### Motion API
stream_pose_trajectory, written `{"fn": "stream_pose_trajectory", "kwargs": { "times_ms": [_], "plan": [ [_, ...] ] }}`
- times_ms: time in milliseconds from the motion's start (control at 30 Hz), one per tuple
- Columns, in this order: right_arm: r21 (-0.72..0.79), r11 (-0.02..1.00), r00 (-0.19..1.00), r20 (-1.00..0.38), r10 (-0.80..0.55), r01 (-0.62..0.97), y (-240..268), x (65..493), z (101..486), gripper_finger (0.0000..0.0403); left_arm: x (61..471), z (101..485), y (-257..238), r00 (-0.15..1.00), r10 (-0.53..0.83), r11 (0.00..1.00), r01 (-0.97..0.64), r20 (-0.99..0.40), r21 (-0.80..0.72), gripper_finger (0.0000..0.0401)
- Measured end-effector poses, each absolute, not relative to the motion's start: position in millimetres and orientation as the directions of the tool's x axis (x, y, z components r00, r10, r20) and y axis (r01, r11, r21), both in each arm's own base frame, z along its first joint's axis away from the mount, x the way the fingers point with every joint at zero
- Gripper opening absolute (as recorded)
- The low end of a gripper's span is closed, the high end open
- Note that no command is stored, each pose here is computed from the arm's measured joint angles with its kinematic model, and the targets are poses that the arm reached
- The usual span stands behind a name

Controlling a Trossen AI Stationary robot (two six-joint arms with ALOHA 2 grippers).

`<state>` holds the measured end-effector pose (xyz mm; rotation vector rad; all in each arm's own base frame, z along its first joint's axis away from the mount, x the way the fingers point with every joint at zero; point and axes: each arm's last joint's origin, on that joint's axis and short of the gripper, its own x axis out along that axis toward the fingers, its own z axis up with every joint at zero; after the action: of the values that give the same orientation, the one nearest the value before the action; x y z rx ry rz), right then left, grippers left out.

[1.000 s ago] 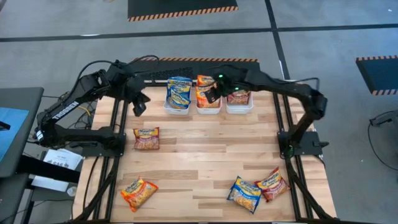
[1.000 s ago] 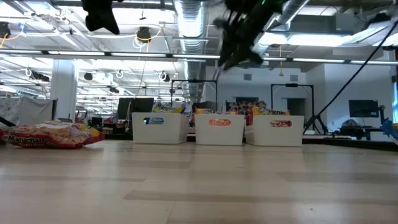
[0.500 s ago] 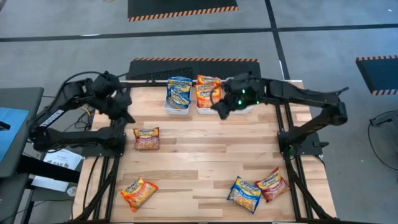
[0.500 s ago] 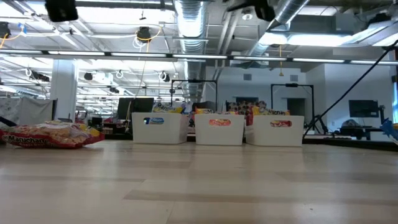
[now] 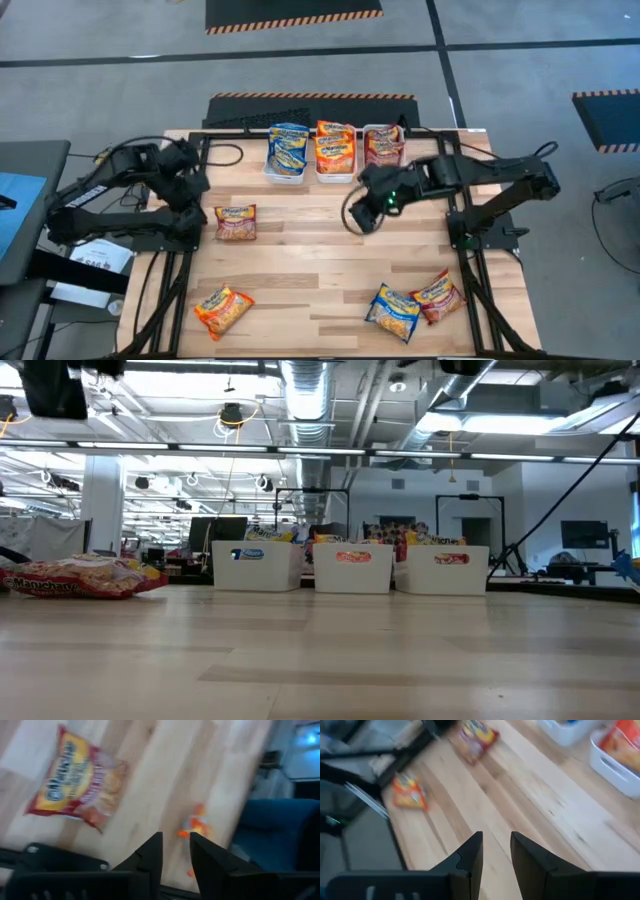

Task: Sort Maruchan noodles
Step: Put the red noodle pack into the right white bin

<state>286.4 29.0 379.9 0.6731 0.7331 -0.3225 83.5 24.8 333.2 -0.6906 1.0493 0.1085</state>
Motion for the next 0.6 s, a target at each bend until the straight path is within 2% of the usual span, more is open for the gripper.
{"fn": "stream_pose_trajectory", "kwargs": {
  "times_ms": [200,400,600],
  "plan": [
    [0.381,0.764,0.623,-0.781,-0.035,0.521,42,276,372,0.0124,100,291,39,0.466,-0.028,0.789,-0.533,-0.884,-0.306,0.0099],
    [0.367,0.778,0.612,-0.79,-0.029,0.51,45,275,371,0.0124,130,266,53,0.505,-0.015,0.812,-0.497,-0.863,-0.305,0.01],
    [0.348,0.801,0.612,-0.79,-0.029,0.486,45,275,371,0.0124,151,246,69,0.392,-0.04,0.813,-0.522,-0.919,-0.257,0.01]
  ]
}}
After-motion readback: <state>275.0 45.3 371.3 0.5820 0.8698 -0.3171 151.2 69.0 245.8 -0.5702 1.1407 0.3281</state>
